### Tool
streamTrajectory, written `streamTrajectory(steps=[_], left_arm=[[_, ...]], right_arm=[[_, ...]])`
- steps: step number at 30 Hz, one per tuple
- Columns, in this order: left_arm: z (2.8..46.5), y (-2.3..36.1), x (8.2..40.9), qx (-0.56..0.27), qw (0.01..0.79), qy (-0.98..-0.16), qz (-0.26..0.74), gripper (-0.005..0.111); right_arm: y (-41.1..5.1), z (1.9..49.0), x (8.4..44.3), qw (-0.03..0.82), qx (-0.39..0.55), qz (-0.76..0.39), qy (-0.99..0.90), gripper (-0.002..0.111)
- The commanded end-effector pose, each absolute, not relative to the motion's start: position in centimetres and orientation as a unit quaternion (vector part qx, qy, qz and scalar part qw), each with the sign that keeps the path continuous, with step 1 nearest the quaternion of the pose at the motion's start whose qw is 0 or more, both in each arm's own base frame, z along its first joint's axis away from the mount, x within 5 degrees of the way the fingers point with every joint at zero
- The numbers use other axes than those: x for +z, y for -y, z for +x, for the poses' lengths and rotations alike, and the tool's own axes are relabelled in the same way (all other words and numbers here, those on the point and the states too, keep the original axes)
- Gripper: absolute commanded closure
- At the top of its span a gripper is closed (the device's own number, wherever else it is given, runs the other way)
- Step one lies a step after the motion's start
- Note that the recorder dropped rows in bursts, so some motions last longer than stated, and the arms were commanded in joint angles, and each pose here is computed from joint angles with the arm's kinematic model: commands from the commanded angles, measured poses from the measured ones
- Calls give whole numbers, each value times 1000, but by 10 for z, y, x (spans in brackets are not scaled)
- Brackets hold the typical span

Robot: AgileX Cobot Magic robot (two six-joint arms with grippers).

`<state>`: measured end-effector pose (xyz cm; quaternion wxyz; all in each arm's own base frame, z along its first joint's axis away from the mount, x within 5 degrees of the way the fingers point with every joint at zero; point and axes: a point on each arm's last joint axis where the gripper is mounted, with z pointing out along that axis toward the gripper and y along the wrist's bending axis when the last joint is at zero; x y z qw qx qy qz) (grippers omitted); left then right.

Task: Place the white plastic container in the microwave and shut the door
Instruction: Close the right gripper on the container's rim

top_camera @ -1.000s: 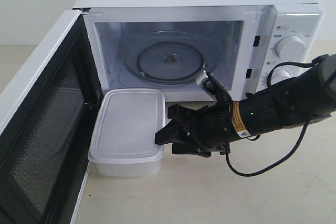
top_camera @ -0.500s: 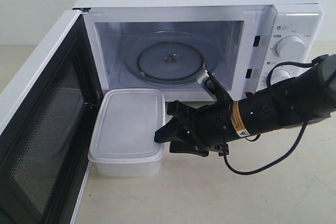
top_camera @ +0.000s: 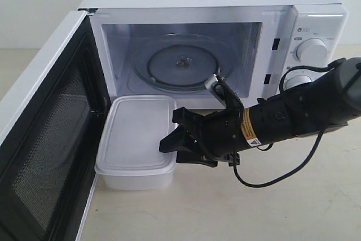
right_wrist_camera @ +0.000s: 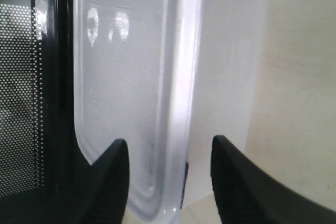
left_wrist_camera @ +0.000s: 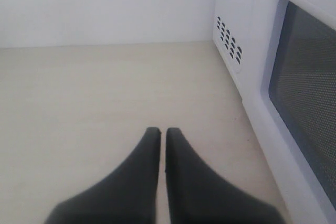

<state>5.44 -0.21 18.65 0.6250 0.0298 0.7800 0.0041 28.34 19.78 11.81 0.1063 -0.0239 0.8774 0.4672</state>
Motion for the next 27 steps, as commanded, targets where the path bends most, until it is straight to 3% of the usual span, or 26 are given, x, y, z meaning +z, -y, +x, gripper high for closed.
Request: streamTrajectory(steps=[1, 15, 17, 18, 20, 27], left_arm=[[54, 2, 185, 4, 626, -780, 27, 102], [54, 2, 185, 4, 626, -780, 27, 102], [54, 2, 185, 4, 626, -780, 27, 102], [54, 2, 185, 4, 626, -780, 27, 102], [54, 2, 185, 4, 626, -780, 27, 102], [54, 2, 185, 4, 626, -780, 27, 102]], right_arm=[[-200, 288, 122, 114, 471, -22, -875, 65], [-199, 289, 120, 108, 453, -13, -885, 67], [-198, 289, 119, 104, 452, -12, -886, 75], [-198, 288, 119, 101, 451, -13, -887, 92], [-198, 287, 119, 101, 447, -24, -889, 108], [-198, 287, 119, 103, 451, -39, -886, 108]])
